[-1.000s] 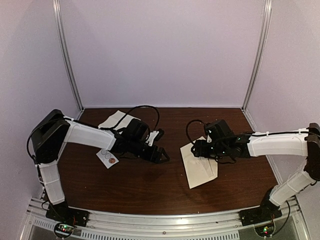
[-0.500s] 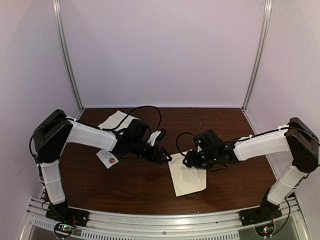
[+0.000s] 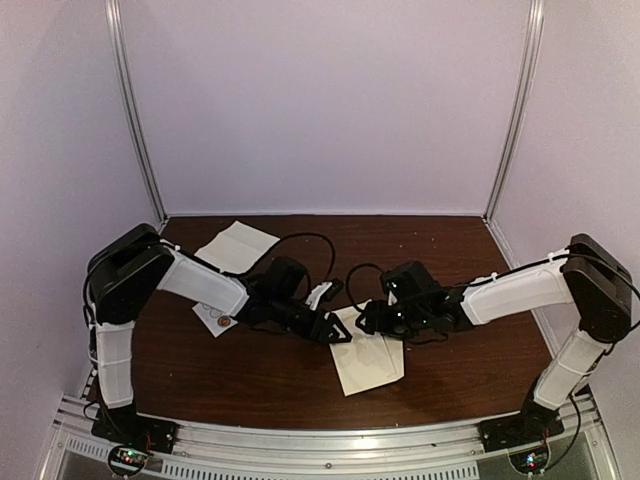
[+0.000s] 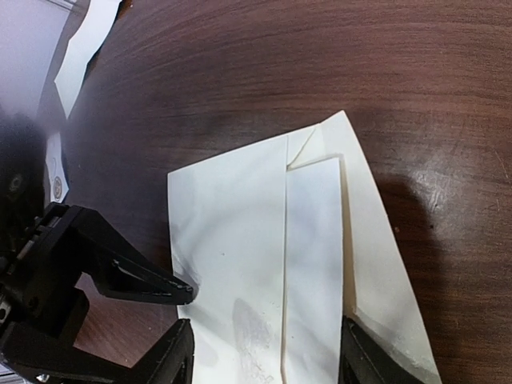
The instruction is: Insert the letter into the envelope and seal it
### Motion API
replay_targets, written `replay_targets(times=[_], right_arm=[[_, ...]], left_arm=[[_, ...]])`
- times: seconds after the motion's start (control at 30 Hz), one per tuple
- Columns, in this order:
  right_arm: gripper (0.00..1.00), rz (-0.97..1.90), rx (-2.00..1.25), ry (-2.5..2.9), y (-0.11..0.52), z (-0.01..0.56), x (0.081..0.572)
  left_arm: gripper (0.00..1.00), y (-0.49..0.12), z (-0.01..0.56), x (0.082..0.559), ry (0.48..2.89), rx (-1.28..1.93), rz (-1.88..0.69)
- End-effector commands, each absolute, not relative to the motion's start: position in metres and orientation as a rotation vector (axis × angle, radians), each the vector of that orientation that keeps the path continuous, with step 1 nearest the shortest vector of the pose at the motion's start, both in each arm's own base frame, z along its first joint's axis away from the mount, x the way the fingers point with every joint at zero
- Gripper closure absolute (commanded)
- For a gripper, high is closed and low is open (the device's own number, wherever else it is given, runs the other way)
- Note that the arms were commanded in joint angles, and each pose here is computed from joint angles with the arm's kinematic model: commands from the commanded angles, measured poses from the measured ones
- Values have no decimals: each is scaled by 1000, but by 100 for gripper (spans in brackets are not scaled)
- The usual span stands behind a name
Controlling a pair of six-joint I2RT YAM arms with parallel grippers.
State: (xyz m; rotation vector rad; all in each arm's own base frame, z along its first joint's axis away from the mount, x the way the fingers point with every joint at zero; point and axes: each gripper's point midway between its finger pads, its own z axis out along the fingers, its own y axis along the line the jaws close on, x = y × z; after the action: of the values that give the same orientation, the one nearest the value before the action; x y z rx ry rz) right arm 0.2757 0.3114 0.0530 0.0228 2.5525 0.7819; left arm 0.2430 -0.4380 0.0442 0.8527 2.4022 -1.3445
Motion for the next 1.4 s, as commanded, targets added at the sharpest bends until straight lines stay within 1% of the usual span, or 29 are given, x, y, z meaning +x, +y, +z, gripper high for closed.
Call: replay_targets(times=[0.0, 0.13, 0.27, 0.4, 0.5, 0.63, 0.77, 0.93, 1.03, 1.2, 1.37], right_arm=[[40, 815, 21, 2529, 318, 58, 278], [37, 790, 4, 2528, 315, 61, 278], [32, 684, -8, 2517, 299, 71, 283], [29, 589, 3, 2494, 276, 85, 291], [29, 579, -9, 2469, 268, 96, 294], [36, 585, -44, 2472, 269, 100, 291], [45, 612, -58, 2482, 273, 98, 289], [49, 659, -99, 2505, 281, 93, 284], [52, 673, -121, 2529, 284, 84, 281], [52, 645, -123, 2565, 283, 69, 280], [53, 641, -121, 2586, 284, 58, 278]], left_arm=[[42, -441, 33, 245, 2407, 881, -1320], [42, -435, 13, 245, 2490, 877, -1254], [42, -428, 0, 247, 2546, 877, -1169], [42, -425, -1, 250, 2557, 877, -1124], [42, -427, 2, 252, 2543, 883, -1120], [41, -435, 26, 260, 2449, 917, -1133], [36, -443, 76, 278, 2298, 937, -1092], [34, -430, 121, 283, 2227, 853, -1044], [35, -416, 118, 280, 2263, 751, -1043], [38, -397, 86, 259, 2369, 590, -1121], [41, -386, 63, 243, 2420, 497, -1194]])
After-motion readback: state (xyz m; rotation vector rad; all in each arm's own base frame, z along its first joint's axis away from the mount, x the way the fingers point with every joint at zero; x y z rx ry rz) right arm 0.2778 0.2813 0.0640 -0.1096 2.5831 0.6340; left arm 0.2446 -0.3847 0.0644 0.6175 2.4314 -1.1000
